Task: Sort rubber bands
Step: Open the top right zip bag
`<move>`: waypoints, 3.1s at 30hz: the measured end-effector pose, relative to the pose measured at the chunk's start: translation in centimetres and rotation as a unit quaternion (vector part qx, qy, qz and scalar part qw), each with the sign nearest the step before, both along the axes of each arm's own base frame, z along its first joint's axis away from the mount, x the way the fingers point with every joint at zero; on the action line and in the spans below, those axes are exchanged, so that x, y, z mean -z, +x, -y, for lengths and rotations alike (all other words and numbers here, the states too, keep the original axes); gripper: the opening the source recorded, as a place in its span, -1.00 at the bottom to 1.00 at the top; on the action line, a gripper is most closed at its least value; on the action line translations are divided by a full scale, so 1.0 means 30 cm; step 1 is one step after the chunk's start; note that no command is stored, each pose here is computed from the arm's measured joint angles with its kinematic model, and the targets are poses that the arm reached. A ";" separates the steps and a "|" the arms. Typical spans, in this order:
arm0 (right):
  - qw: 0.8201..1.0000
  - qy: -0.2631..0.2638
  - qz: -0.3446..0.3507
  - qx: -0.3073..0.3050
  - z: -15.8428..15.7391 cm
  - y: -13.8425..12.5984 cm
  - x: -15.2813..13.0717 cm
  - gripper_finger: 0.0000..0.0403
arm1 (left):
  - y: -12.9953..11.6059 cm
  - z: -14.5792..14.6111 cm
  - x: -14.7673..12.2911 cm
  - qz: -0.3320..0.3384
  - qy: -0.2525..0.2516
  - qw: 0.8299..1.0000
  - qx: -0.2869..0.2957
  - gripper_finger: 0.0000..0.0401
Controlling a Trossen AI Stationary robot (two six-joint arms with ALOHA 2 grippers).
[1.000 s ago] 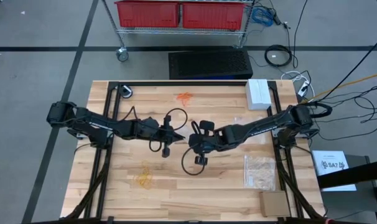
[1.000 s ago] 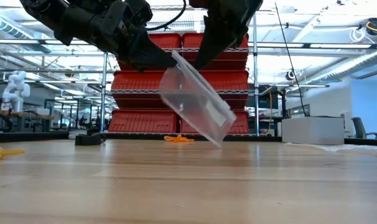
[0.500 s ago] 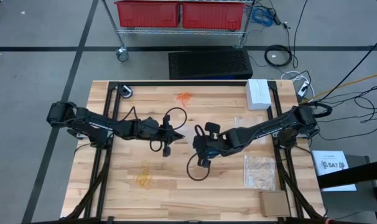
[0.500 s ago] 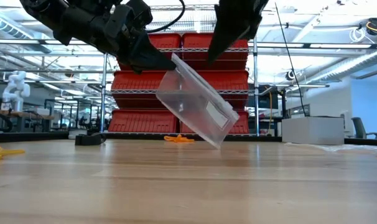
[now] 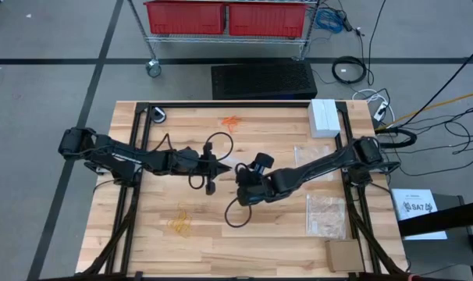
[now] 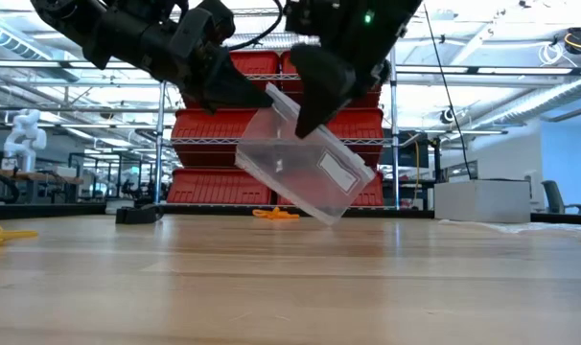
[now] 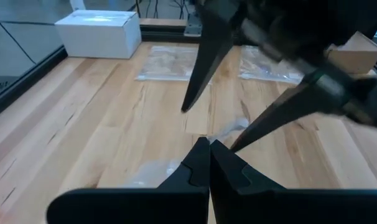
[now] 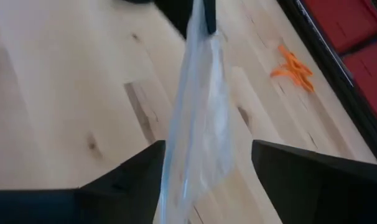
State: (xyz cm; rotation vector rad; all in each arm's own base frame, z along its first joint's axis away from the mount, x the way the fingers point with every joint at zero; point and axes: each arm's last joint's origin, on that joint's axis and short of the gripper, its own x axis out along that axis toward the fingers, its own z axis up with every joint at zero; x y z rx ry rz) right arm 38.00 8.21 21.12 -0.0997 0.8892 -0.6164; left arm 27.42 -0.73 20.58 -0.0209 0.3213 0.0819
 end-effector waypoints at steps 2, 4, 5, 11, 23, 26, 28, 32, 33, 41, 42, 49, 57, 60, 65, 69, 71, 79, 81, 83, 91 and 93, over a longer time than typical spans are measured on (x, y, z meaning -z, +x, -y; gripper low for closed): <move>1.000 -0.001 -0.003 -0.001 0.000 0.002 0.006 0.01 | 0.001 0.000 -0.002 0.004 0.000 1.000 0.000 -1.00; 1.000 -0.003 -0.006 -0.004 -0.001 0.001 0.005 -0.20 | 0.001 0.000 -0.003 0.005 0.000 1.000 0.001 -1.00; 1.000 -0.005 -0.009 -0.006 -0.005 -0.002 0.006 -0.34 | 0.001 0.000 -0.004 0.006 0.000 1.000 0.001 -1.00; 0.999 -0.004 -0.025 -0.039 -0.020 -0.044 -0.057 -0.94 | 0.003 0.011 -0.008 0.012 -0.004 0.998 0.057 -1.00; 0.980 0.108 -0.023 -0.167 0.038 -0.139 -0.255 -1.00 | 0.010 0.024 -0.045 0.070 -0.021 0.990 0.121 -0.52; 0.977 0.123 -0.045 -0.170 0.065 -0.138 -0.243 -1.00 | 0.011 0.023 -0.051 0.080 -0.019 0.990 0.114 -0.35; 0.977 0.122 -0.049 -0.168 0.081 -0.136 -0.241 -1.00 | 0.011 0.022 -0.051 0.080 -0.024 0.990 0.110 -0.26; 0.973 0.130 -0.049 -0.182 0.110 -0.127 -0.242 -1.00 | 0.016 0.016 -0.044 0.078 -0.024 0.994 0.079 -0.19; 0.972 0.131 -0.050 -0.186 0.116 -0.126 -0.242 -1.00 | 0.019 0.016 -0.044 0.084 -0.022 0.993 0.074 -0.19; 0.970 0.124 -0.056 -0.199 0.159 -0.122 -0.246 -1.00 | -0.047 -0.019 0.041 0.185 -0.009 0.983 0.005 -0.18; 0.970 0.124 -0.057 -0.201 0.160 -0.121 -0.246 -1.00 | -0.062 -0.026 0.054 0.193 -0.016 0.981 0.000 -0.18; 0.966 0.134 -0.041 -0.216 0.189 -0.108 -0.252 -1.00 | -0.093 -0.022 0.077 0.202 -0.050 0.978 0.028 -0.18; 0.965 0.141 -0.039 -0.217 0.206 -0.106 -0.252 -1.00 | -0.053 0.002 0.058 0.173 -0.052 0.982 0.057 -0.18; 0.965 0.141 -0.033 -0.219 0.206 -0.103 -0.254 -1.00 | -0.032 0.002 0.050 0.152 -0.052 0.985 0.056 -0.18; 0.965 0.142 -0.037 -0.219 0.205 -0.099 -0.247 -1.00 | -0.009 0.003 0.034 0.135 -0.044 0.988 0.056 -0.18; 0.964 0.143 -0.040 -0.220 0.205 -0.097 -0.241 -1.00 | -0.006 0.002 0.032 0.135 -0.041 0.989 0.052 -0.19; 0.961 0.152 -0.039 -0.226 0.202 -0.096 -0.241 -1.00 | -0.006 0.001 0.034 0.131 -0.041 0.989 0.049 -0.24; 0.961 0.151 -0.028 -0.228 0.202 -0.090 -0.245 -1.00 | -0.006 0.001 0.039 0.124 -0.030 0.991 0.050 -0.66; 0.961 0.151 -0.025 -0.229 0.202 -0.088 -0.246 -1.00 | -0.006 0.002 0.039 0.124 -0.026 0.990 0.055 -0.75; 0.961 0.151 -0.026 -0.229 0.202 -0.089 -0.246 -1.00 | -0.006 0.002 0.039 0.124 -0.025 0.990 0.057 -0.83; 0.959 0.166 -0.021 -0.227 0.199 -0.089 -0.247 -0.98 | -0.006 -0.001 0.038 0.124 -0.011 0.991 0.041 -0.98; 0.960 0.171 -0.027 -0.219 0.199 -0.092 -0.257 -0.92 | -0.006 -0.002 0.038 0.124 -0.010 0.991 0.040 -0.98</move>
